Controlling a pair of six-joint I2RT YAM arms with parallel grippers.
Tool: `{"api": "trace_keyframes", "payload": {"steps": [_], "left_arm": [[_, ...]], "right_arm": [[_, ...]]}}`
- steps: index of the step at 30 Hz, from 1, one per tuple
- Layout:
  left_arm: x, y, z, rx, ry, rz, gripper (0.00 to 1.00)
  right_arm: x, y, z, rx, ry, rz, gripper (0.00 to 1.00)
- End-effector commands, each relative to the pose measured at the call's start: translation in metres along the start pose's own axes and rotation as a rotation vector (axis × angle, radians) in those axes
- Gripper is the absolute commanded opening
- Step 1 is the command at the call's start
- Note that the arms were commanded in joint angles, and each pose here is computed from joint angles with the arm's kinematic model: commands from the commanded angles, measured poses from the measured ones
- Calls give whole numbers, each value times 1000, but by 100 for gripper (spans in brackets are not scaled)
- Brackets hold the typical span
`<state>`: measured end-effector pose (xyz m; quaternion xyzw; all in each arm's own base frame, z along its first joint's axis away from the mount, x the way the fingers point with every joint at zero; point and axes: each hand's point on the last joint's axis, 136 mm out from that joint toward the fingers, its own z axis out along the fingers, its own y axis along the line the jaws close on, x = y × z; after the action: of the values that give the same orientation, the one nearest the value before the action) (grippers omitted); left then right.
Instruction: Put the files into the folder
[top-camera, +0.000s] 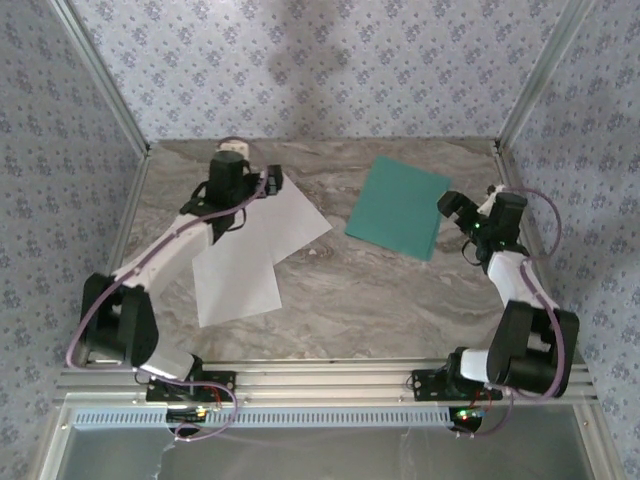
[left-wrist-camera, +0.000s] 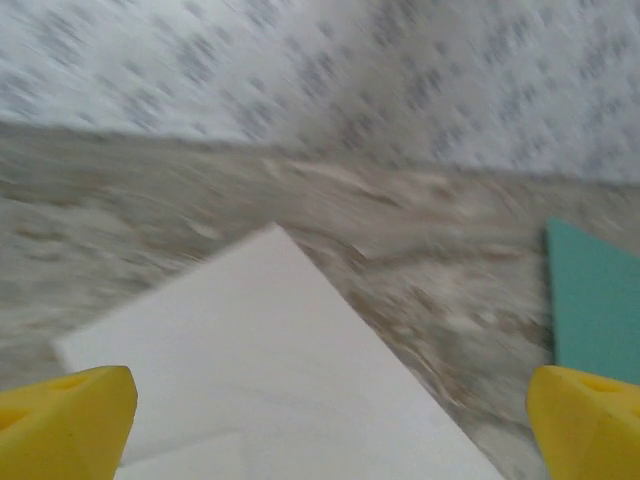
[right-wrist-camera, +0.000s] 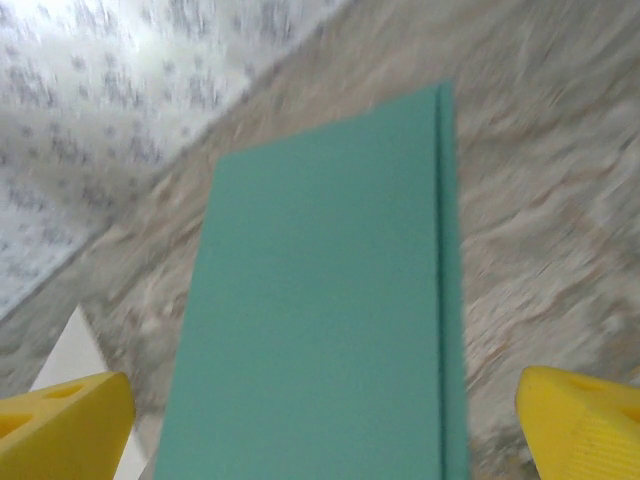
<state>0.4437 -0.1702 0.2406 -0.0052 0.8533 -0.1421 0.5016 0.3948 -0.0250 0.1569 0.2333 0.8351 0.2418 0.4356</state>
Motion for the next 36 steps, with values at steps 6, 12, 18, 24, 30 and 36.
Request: {"api": "trace_keyframes", "payload": {"steps": [6,12,18,24,30,36], "left_arm": [[60,-77,57,255,324,-119,100],[84,-100,96,288,454,-137,100],[101,-116,120,303,526,-136,98],[110,-139,133,340,576,-133,92],[128,-163,145,362,620,-127,88],[146,-186,152,398,662,-120,82]], "right_arm": [[48,10,31,-80,314,129,100],[54,-1,53,-30,364,136,97],[62,-11,75,8,435,148,82],[62,-19,81,84,463,104,83],[61,-20,78,125,482,80,83],[63,-25,78,142,499,72,84]]}}
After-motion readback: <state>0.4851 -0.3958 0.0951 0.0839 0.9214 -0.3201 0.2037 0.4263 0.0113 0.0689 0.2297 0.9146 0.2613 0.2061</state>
